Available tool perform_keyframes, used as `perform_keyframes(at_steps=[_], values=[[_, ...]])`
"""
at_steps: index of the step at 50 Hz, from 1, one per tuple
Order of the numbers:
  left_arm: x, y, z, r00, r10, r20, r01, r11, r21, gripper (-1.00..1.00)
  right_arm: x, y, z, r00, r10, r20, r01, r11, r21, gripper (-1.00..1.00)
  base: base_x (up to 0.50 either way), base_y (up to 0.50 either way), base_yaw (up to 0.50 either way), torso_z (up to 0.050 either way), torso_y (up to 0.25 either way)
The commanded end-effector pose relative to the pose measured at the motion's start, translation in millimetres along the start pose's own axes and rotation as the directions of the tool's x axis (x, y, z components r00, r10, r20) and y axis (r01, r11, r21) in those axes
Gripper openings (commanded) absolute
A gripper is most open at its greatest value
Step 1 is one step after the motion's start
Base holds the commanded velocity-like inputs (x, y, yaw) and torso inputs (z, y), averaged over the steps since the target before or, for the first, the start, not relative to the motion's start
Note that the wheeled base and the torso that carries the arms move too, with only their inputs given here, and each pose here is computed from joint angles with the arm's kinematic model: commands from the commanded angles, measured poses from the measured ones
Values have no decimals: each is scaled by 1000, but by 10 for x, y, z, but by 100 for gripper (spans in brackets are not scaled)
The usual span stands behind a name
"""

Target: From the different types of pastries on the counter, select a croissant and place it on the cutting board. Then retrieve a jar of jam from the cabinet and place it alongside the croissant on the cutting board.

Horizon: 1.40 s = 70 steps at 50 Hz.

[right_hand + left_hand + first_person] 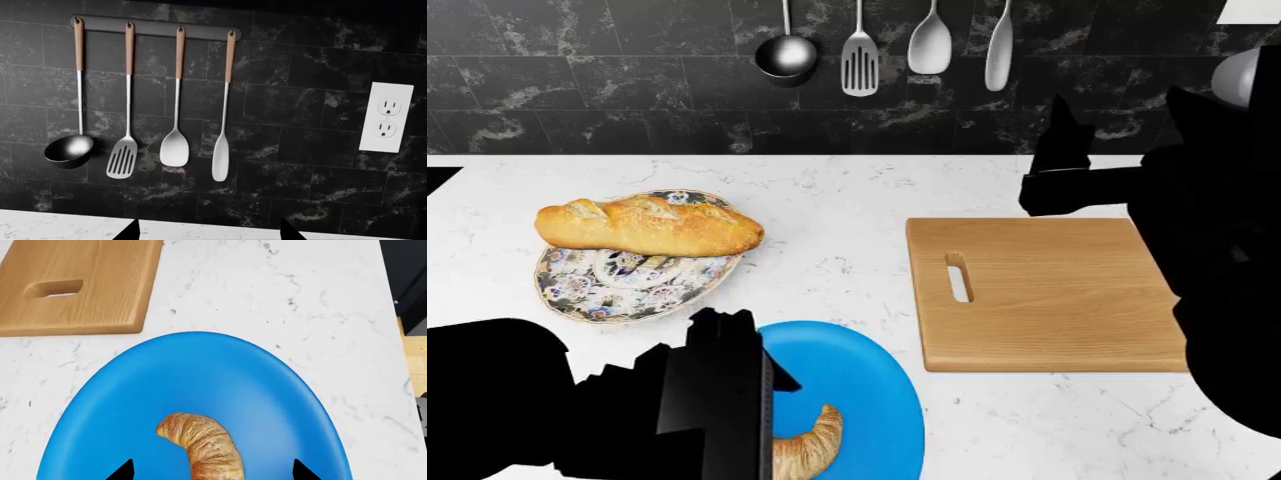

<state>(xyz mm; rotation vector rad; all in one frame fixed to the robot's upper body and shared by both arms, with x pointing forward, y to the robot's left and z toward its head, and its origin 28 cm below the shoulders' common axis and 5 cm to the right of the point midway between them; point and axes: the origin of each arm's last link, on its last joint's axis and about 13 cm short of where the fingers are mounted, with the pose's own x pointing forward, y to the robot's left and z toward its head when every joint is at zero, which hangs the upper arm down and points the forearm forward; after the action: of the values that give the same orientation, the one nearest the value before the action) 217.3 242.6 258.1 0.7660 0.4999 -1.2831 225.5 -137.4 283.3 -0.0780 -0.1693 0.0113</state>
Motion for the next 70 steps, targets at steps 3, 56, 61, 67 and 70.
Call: perform_keyframes(at_steps=[3, 56, 61, 67, 70], values=[[42, 3, -24, 1000, -12, -11, 12, 1000, 2, 100, 3, -5, -1, 1000, -2, 0, 2, 1000, -1, 100, 0, 0, 0, 0, 0], [144, 37, -107, 999, -28, -28, 28, 1000, -14, -100, 2, -13, -32, 1000, -5, -7, 5, 1000, 3, 100, 0, 0, 0, 0, 0], [62, 51, -43, 1000, 1, -6, -1, 1000, -5, -100, -1, -19, -28, 1000, -5, -5, 5, 1000, 4, 100, 0, 0, 0, 0, 0], [-69, 59, 85, 999, 40, 21, -41, 999, 19, -100, -9, -16, -18, 1000, -5, -4, 5, 1000, 6, 100, 0, 0, 0, 0, 0], [-120, 63, 154, 998, 51, 33, -52, 998, 36, -100, -16, -21, -7, 1000, -7, -1, 7, 1000, 7, 100, 0, 0, 0, 0, 0]])
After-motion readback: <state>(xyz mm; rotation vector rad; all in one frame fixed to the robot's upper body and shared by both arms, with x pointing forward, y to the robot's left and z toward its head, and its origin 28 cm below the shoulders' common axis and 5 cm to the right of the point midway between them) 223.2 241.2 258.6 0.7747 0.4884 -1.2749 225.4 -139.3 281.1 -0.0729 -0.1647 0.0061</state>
